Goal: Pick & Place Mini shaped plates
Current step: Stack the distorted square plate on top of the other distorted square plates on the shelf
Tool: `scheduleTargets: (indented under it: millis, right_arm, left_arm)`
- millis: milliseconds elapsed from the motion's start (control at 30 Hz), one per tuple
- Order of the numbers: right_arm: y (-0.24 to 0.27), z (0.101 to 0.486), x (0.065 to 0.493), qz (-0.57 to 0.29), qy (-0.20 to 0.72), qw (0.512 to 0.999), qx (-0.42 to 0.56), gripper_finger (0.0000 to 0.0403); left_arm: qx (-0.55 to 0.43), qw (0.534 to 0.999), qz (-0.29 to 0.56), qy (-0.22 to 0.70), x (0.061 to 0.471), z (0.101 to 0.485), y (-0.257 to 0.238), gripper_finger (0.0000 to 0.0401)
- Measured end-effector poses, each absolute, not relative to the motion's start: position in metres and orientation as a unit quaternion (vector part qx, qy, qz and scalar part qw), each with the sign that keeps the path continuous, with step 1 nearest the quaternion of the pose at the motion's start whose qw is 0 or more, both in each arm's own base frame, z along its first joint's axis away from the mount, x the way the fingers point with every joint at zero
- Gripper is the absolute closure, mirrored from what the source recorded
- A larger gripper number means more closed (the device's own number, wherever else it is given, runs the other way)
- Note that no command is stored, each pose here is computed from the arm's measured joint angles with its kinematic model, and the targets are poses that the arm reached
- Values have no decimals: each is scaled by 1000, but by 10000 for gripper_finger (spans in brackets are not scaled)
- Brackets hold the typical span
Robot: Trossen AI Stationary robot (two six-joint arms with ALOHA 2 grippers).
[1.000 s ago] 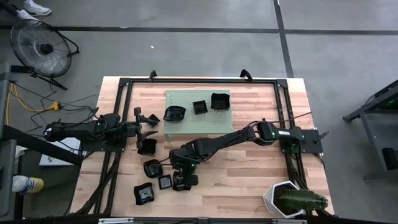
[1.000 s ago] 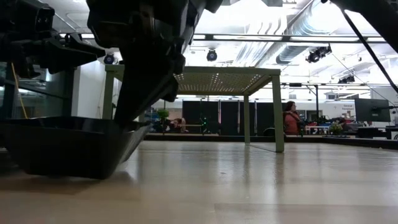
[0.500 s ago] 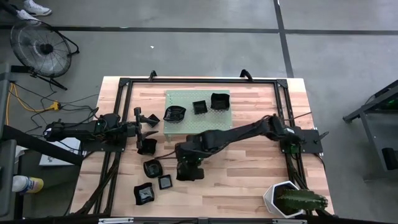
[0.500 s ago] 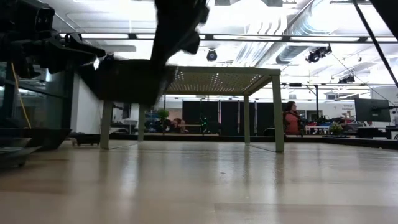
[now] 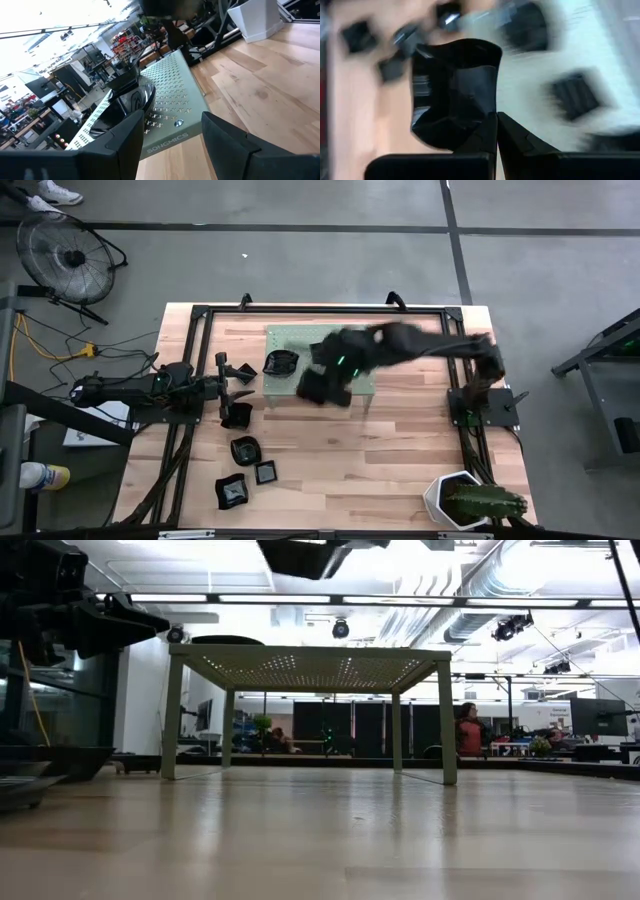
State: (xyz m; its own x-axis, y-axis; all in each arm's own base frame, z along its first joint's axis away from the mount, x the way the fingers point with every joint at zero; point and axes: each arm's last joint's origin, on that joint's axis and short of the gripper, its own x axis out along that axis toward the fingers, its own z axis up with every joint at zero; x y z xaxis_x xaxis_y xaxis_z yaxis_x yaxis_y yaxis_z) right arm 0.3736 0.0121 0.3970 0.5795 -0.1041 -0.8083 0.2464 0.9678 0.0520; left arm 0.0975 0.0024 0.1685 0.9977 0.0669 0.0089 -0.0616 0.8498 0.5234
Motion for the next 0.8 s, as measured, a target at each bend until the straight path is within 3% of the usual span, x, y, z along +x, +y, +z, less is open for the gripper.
scheduleTargets:
  millis: [200,367,600,800]
  right_arm:
    - [-43,435,329,-228,390,880,150,403]
    - [-86,441,302,-289,392,847,212,402]
    - [-124,438,282,-309,404,812,285,402]
    - [-127,437,279,-308,409,810,286,402]
  left_arm:
    - [272,962,33,5,98,168,2,208]
    - [272,962,33,5,98,168,2,208]
    - [272,962,33,5,97,168,2,208]
    - [272,962,33,5,98,168,2,208]
